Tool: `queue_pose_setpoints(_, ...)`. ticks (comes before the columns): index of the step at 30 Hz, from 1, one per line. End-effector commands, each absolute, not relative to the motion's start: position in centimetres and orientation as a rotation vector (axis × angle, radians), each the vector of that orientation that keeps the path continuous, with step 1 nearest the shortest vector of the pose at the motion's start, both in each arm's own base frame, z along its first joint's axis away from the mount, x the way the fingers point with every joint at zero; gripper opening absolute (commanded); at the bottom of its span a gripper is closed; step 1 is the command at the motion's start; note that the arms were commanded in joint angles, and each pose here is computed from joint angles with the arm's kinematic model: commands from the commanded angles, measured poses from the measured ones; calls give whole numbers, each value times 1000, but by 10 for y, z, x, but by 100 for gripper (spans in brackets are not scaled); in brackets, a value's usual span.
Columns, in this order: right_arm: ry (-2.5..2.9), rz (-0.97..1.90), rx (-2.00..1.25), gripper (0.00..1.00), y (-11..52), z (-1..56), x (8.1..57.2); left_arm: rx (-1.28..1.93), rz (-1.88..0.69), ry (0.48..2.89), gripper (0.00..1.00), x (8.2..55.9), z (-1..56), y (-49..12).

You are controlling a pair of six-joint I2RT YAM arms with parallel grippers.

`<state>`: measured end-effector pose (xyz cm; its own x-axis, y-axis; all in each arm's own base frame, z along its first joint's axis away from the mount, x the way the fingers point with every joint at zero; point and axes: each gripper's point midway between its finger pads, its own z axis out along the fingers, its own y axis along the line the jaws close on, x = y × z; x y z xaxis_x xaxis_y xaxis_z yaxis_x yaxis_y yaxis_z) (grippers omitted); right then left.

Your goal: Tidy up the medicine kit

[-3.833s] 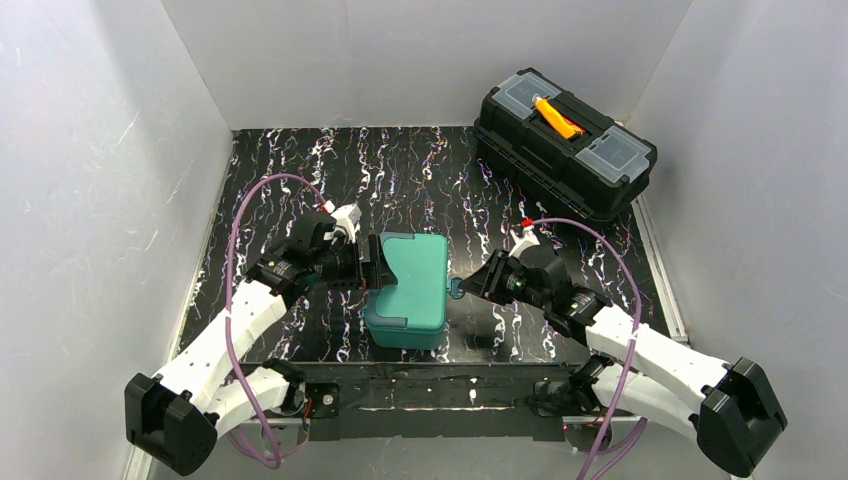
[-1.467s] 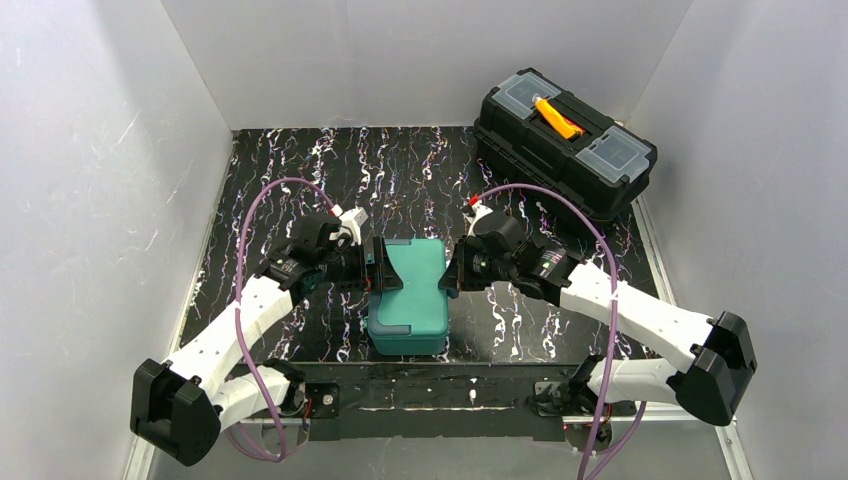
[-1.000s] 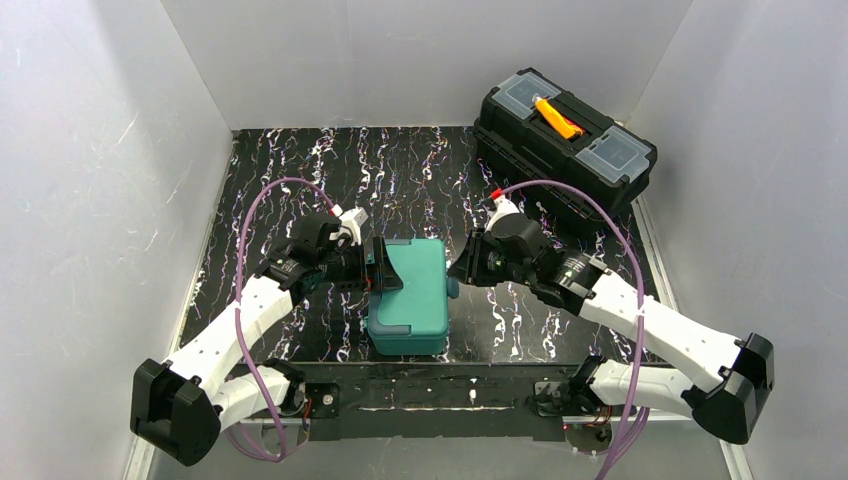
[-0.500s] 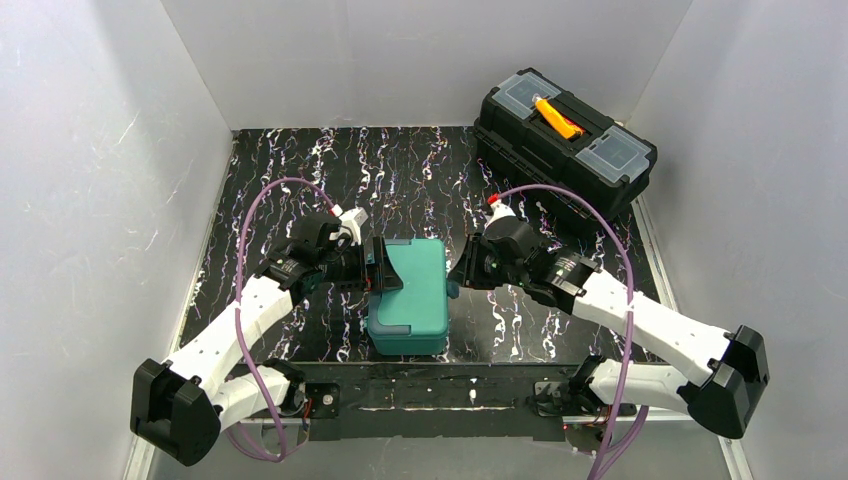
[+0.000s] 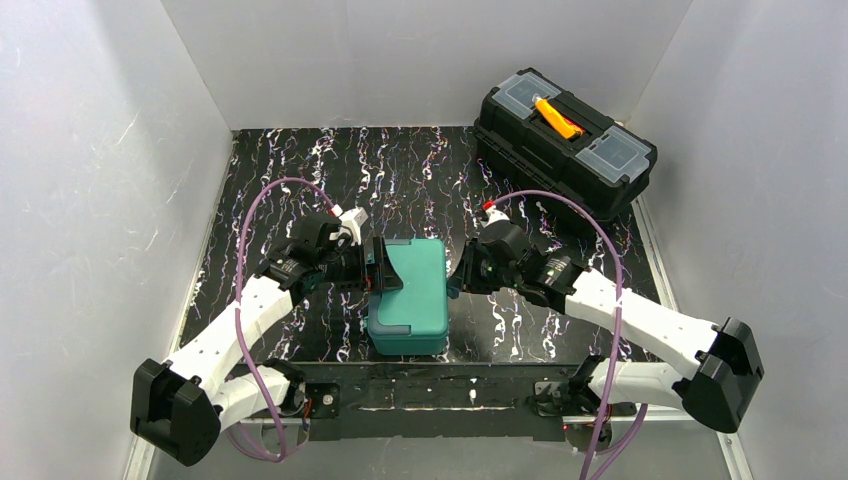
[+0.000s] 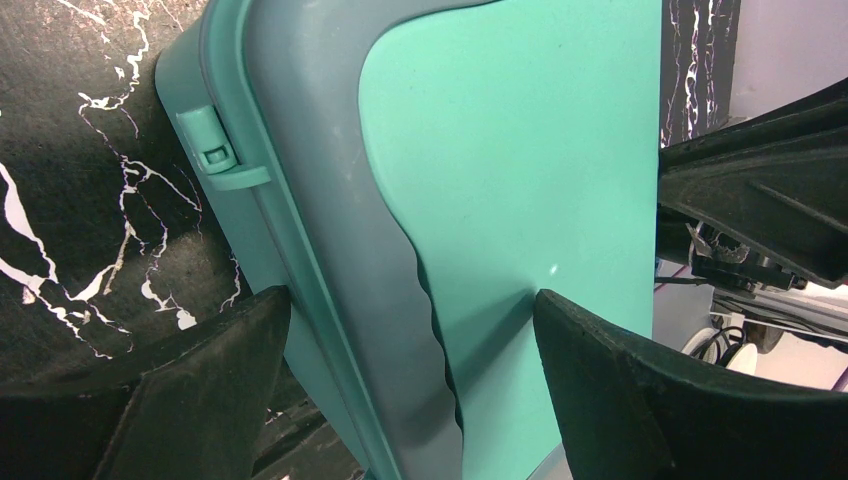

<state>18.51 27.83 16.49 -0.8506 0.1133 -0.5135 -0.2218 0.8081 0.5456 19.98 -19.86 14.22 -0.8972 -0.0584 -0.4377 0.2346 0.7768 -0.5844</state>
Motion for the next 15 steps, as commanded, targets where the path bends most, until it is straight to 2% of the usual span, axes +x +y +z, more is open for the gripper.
queue_pose_setpoints(1, 2430, 886, -70, 28, 288, 166, 187, 147, -867, 2587, 89, 192, 130, -192)
queue_pose_setpoints(15, 2435, 1014, 27, 25, 298, 151, 180, 142, -880, 2595, 89, 192, 130, -194)
